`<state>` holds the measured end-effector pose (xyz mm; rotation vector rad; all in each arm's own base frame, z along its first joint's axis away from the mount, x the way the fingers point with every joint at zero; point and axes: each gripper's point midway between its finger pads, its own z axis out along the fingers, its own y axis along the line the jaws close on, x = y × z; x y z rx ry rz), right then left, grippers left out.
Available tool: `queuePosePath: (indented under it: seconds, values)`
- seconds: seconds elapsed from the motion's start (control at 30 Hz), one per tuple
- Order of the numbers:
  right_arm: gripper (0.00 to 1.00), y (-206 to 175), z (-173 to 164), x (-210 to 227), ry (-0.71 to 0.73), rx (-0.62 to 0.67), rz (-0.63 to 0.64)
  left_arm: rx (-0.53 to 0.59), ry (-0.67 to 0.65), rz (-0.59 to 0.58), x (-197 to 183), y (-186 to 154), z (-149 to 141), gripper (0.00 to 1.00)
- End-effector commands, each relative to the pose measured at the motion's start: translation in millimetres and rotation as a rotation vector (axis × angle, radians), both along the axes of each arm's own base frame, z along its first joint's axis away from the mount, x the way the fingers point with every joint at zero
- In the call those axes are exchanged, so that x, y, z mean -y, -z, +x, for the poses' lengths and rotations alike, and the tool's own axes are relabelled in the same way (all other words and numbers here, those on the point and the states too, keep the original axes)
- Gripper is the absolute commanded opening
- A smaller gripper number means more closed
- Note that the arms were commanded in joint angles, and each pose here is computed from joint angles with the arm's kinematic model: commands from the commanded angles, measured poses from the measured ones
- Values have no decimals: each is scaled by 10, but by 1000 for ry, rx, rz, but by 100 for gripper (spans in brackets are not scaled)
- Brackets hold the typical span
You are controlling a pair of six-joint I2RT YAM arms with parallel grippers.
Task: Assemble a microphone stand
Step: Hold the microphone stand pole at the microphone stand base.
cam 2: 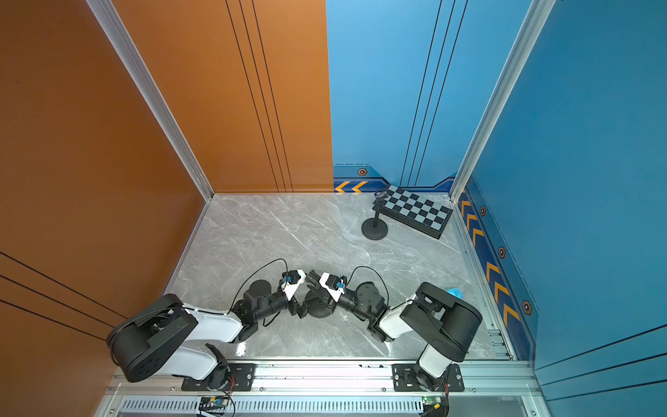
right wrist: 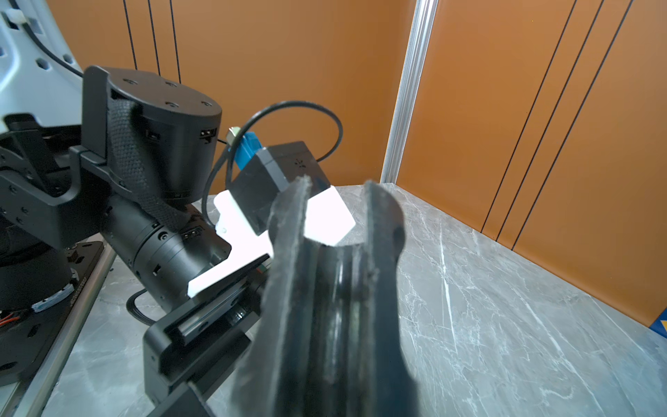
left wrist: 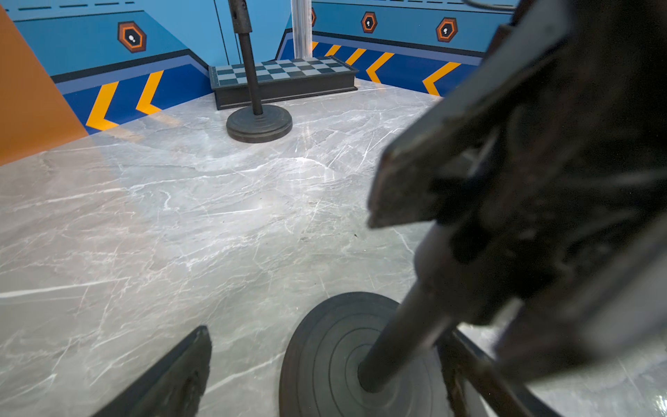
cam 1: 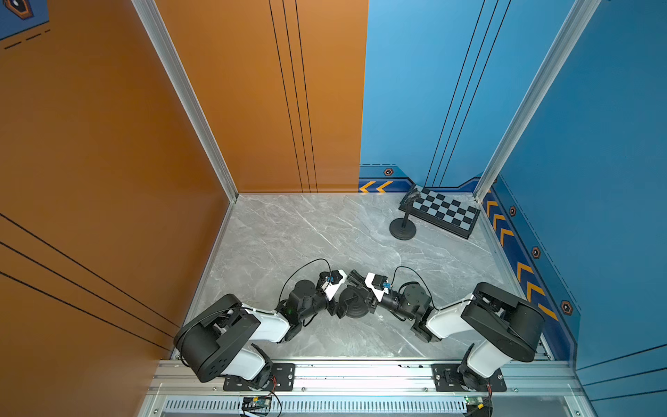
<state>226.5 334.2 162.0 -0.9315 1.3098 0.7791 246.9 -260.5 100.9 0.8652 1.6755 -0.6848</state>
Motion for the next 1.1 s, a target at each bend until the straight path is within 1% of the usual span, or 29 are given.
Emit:
queuePosePath:
  seconds: [0.0,0.13,0.2,0.37,0.4,0.5,0.57,0.63,0.7,0.77,0.83,0.9,1.0,1.07]
  values:
    - [0,1236,-21,420,80,-222,-431,18,69,15,78,19,-44,98]
    - [0,1144,84,552,126,-234,-416,19,86,19,134,30,-12,98]
    - [0,1121,130,600,146,-235,-421,35,114,27,196,25,-7,98]
    - [0,1045,217,684,154,-267,-359,38,163,30,359,61,68,98]
    - [0,1042,292,764,180,-282,-339,48,168,22,389,53,90,98]
    - [0,1017,367,850,209,-314,-274,127,172,-34,465,-52,151,98]
    - [0,1021,375,847,211,-322,-275,197,203,-72,526,-100,146,98]
    - [0,1038,365,853,213,-326,-278,183,230,-74,660,-32,171,98]
    - [0,1035,375,879,229,-327,-268,208,259,-61,810,3,148,99]
    - [0,1021,389,899,240,-327,-262,233,255,-57,920,-10,171,99]
    - [0,1011,393,907,244,-327,-258,219,261,-75,968,-19,212,99]
    - [0,1016,386,911,243,-329,-258,186,232,-87,964,15,303,99]
    - [0,1027,382,917,246,-335,-259,164,205,-75,958,120,371,90]
    - [0,1035,375,917,246,-338,-259,158,200,-66,946,162,375,74]
